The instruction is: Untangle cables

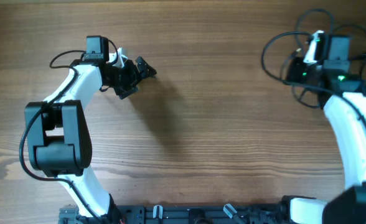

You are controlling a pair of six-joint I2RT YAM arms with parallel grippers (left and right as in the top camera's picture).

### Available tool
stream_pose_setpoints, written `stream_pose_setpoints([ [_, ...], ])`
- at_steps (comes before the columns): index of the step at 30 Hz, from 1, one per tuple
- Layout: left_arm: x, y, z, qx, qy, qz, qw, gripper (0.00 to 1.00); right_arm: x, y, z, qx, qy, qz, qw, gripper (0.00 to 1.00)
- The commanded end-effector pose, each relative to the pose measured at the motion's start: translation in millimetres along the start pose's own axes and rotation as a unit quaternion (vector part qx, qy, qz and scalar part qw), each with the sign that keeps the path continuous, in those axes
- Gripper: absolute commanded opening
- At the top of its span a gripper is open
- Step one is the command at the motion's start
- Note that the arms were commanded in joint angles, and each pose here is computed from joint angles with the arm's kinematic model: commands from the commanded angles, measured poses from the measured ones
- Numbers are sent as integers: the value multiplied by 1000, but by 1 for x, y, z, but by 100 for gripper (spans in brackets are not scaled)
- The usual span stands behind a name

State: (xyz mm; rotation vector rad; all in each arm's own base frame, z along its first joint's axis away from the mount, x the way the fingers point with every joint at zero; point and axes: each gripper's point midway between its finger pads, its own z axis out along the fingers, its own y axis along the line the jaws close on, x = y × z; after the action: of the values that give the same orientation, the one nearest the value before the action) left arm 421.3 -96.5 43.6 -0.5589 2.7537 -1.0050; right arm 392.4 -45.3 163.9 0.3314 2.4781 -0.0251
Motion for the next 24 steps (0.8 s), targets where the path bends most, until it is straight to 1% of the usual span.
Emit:
stream_pose_setpoints([
  [1, 1, 1, 2, -2, 2, 0, 1000, 100, -3, -52, 27, 66, 11, -17, 998, 4],
  [6, 1, 1, 2, -2, 2, 1, 1000, 100, 2, -97, 61, 98, 26, 11, 995, 4],
  [9, 0, 1, 2, -2, 2, 1, 1000, 100, 14, -121, 83, 111, 49, 0, 993, 4],
  [11, 0, 1, 2, -2, 2, 1, 1000, 100, 23, -138, 98, 124, 62, 6, 990, 4],
  [15, 0, 1, 2, -2, 2, 1, 1000, 100, 39, -174, 110, 182, 83, 20, 980, 5],
  [20, -1, 5, 2, -14, -4, 2, 1000, 100, 35, -184, 113, 193, 72, 27, 978, 7],
  [21, -2, 6, 3, -18, -6, 2, 1000, 100, 34, -184, 113, 193, 68, 28, 978, 9],
  [23, -2, 7, 3, -25, -9, 4, 1000, 100, 30, -185, 114, 194, 60, 28, 979, 27],
  [24, -2, 6, 4, -25, -9, 5, 1000, 100, 28, -185, 114, 194, 56, 28, 979, 38],
])
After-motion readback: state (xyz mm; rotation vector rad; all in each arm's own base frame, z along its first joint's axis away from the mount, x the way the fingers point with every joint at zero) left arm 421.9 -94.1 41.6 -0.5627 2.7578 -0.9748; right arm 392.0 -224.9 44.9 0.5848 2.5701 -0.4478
